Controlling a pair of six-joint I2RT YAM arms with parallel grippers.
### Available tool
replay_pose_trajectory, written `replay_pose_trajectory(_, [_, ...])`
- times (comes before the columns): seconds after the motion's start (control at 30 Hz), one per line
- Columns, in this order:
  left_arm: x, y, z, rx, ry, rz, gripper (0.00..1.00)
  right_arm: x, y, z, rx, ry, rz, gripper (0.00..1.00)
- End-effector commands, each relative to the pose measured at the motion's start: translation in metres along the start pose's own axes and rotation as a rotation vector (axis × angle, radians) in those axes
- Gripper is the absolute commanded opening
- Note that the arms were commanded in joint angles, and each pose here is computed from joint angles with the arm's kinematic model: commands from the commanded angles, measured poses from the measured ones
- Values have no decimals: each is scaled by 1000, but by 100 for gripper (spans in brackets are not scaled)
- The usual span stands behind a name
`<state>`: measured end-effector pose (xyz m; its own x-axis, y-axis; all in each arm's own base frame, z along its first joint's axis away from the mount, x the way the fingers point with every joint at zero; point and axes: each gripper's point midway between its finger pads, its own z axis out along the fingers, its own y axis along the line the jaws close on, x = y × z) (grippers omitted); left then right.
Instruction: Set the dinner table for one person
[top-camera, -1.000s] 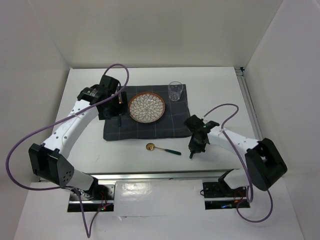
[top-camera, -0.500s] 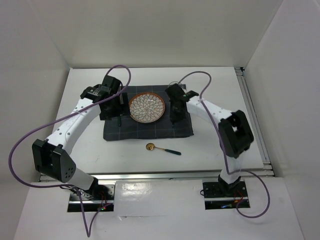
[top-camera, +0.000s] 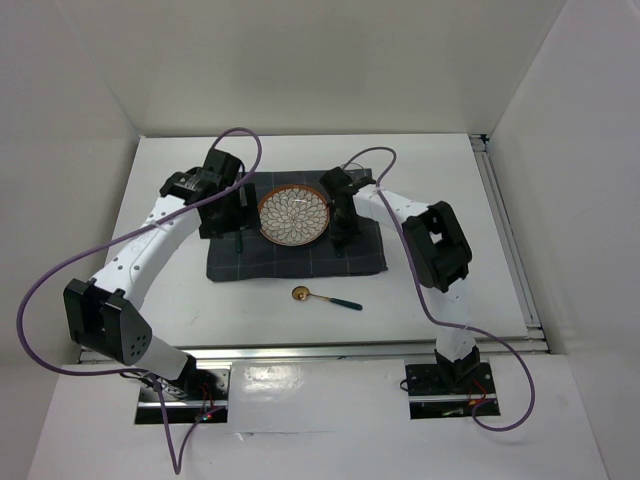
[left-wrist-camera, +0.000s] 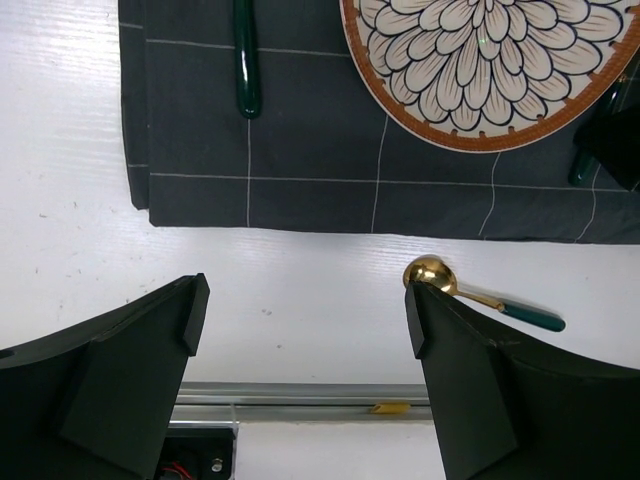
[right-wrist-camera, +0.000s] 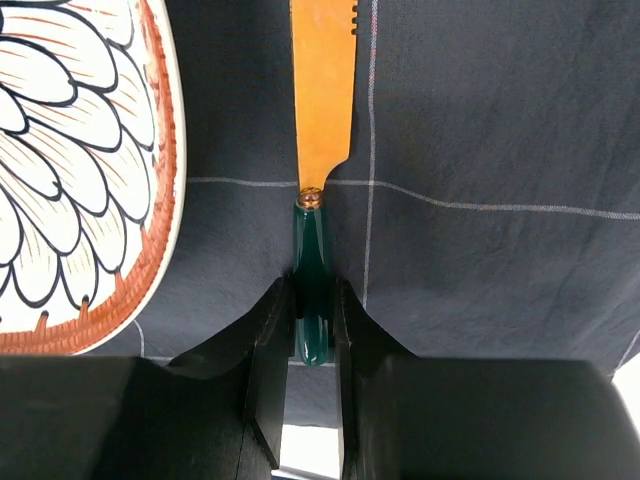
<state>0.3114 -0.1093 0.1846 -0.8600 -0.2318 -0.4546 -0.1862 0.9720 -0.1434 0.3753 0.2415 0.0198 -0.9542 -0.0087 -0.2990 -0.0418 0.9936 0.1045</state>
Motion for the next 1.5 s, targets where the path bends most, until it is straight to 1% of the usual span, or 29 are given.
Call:
replay_pose_trajectory(0.0, [-15, -8, -12, 29, -49, -2, 99, -7, -2, -21, -5, -15, -6, 19])
replay_pose_trajectory(0.07, [-15, -8, -12, 29, -49, -2, 99, 0, -3, -23, -9, -4, 2, 20])
replay_pose_trajectory(0.1, [-15, -8, -12, 29, -49, -2, 99, -5, -1, -33, -21, -25, 4, 26])
replay_pose_trajectory(0.13, [-14, -8, -9, 24, -41, -1, 99, -3, -2, -35, -22, -26, 4, 35])
replay_pose_trajectory(0.17, [-14, -8, -9, 24, -41, -1, 99, 0, -4, -39, -19, -21, 4, 40])
replay_pose_trajectory(0.2, [-14, -8, -9, 24, -41, -1, 99, -8, -5, -51, -15, -63, 15, 40])
replay_pose_trajectory(0.27, [-14, -8, -9, 24, -41, -1, 99, 3, -17, -60, 19, -62, 25, 40])
replay_pose_trajectory(0.3, [-14, -7, -9, 24, -41, 8, 99, 0, -21, -79, 15, -107, 30, 43])
replay_pose_trajectory(0.33, [-14, -7, -9, 24, -41, 8, 99, 15, -29, -77, 24, -90, 28, 52])
replay_pose_trajectory(0.37, [-14, -7, -9, 24, -41, 8, 99, 20, -22, -94, -9, -130, -10, 58])
replay_pose_trajectory(0.4, [-16, -9, -9, 28, -49, 7, 99, 25, -18, -98, -28, -154, -34, 61])
replay_pose_trajectory(0.43, [-15, -10, -9, 39, -43, 18, 99, 34, -19, -100, -35, -158, -58, 64])
replay_pose_trajectory(0.47, [-15, -10, -9, 39, -43, 18, 99, 56, -26, -92, -30, -122, -105, 68])
replay_pose_trajectory(0.5, [-14, -11, -9, 47, -38, 19, 99, 63, -11, -102, -115, -142, -151, 69])
replay_pose_trajectory(0.53, [-13, -11, -6, 41, -29, 20, 99, 73, -8, -102, -144, -132, -188, 70])
replay_pose_trajectory(0.57, [-16, -13, -8, 47, -38, 19, 99, 90, -11, -95, -155, -98, -221, 70])
replay_pose_trajectory(0.6, [-14, -12, -8, 42, -30, 20, 99, 103, -1, -97, -185, -89, -289, 73])
replay_pose_trajectory(0.7, [-16, -14, -11, 55, -34, 19, 99, 125, 8, -94, -176, -74, -396, 76])
replay_pose_trajectory(0.77, [-14, -16, -8, 59, -21, 29, 99, 138, 14, -85, -161, -58, -463, 76])
replay_pose_trajectory(0.9, [-12, -17, -5, 64, -7, 30, 99, 134, 19, -74, -158, -73, -528, 76])
replay_pose_trajectory(0.93, [-12, -17, -5, 64, -7, 30, 99, 132, 15, -67, -124, -76, -528, 76])
replay_pose_trajectory(0.97, [-13, -17, -8, 69, -15, 30, 99, 131, 16, -64, -126, -81, -538, 76])
replay_pose_trajectory(1.07, [-10, -18, -9, 80, -7, 30, 99, 131, 23, -57, -152, -72, -575, 72])
replay_pose_trajectory(1.1, [-8, -20, -10, 93, 0, 30, 99, 135, 24, -51, -160, -61, -576, 70])
replay_pose_trajectory(1.2, [-9, -23, -10, 107, -2, 21, 99, 146, 24, -46, -189, -42, -611, 61])
replay_pose_trajectory(1.33, [-7, -22, -8, 103, 7, 12, 99, 158, 19, -41, -197, -10, -614, 47])
replay_pose_trajectory(1.43, [-7, -22, -8, 103, 7, 12, 99, 162, 20, -43, -217, 0, -605, 42])
replay_pose_trajectory(1.47, [-8, -21, -7, 93, 1, 12, 99, 162, 20, -43, -217, 0, -605, 42])
